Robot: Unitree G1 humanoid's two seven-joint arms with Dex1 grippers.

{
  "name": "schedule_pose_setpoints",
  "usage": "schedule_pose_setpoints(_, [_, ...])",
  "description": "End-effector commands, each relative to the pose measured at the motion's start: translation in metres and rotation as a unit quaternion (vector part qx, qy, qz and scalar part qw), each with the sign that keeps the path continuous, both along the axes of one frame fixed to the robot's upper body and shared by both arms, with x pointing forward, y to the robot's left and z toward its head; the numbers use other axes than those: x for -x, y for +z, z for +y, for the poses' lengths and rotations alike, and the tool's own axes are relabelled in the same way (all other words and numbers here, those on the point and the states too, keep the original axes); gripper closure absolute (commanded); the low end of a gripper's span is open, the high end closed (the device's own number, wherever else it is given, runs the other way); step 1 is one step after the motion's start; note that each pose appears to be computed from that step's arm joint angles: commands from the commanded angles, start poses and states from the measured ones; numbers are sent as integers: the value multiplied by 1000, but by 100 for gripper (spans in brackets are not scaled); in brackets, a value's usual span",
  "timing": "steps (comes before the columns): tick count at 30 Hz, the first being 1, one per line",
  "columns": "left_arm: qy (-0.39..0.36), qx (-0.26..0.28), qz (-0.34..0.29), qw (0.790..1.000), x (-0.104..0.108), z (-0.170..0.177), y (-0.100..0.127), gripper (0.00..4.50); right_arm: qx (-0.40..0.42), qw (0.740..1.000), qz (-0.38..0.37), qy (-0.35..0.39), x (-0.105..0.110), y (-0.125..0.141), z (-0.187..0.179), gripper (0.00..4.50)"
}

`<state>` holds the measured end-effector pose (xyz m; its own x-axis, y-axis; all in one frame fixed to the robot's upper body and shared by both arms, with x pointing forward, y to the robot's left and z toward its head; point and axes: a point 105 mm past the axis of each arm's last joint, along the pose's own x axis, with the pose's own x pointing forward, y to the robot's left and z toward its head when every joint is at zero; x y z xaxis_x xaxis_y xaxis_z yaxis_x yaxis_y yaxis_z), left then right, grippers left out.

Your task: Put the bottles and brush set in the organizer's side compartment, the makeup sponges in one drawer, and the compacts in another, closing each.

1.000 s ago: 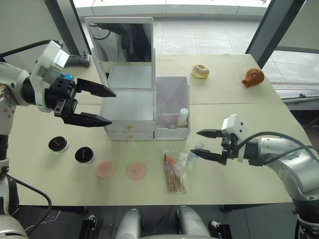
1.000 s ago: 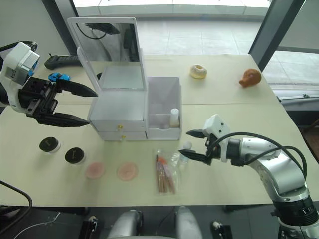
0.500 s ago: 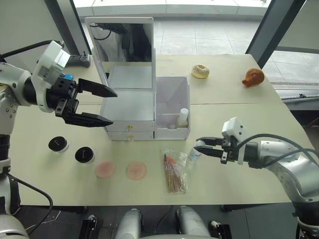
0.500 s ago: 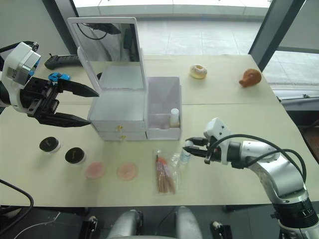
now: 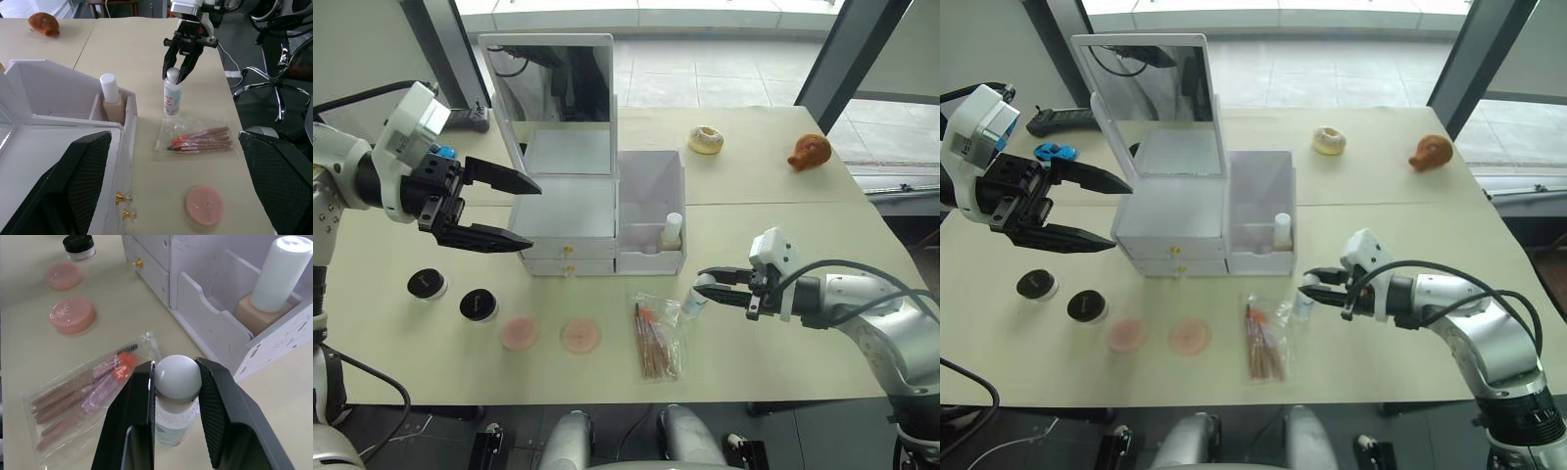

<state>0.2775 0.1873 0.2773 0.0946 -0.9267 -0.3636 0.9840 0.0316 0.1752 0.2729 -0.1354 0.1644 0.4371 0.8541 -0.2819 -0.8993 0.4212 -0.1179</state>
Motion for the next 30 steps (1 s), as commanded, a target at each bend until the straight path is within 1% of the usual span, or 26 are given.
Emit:
schedule_pose_setpoints(1, [4,5,-10,1000,5,6,6,0,-20,998,-51,22,0,37,7,361])
schedule_pose_setpoints(5, [32,18,-6,999,8,14,3,0,-10,995,-91,39,-11,65,22,361])
schedule_pose_setpoints(8, [60,25,1,998,12,21,-5,0,-8,991,-117,57,-21,88,34,361])
schedule_pose_setpoints(11, [91,30,5,995,14,25,-12,0,10,986,-136,97,-27,96,46,361])
schedule_pose_setpoints(12, [95,33,3,995,17,25,-13,0,12,986,-138,97,-34,97,49,361])
schedule_pose_setpoints(17, [113,42,-3,993,28,25,-18,0,27,982,-139,124,-59,94,64,361])
schedule_pose_setpoints(20, [126,45,-4,991,34,26,-20,0,45,978,-143,146,-71,86,76,361])
schedule_pose_setpoints(26, [138,46,-8,989,39,27,-21,0,70,974,-130,173,-87,67,89,361])
schedule_pose_setpoints(30, [146,46,-10,988,40,28,-22,0,84,974,-112,177,-97,53,91,361])
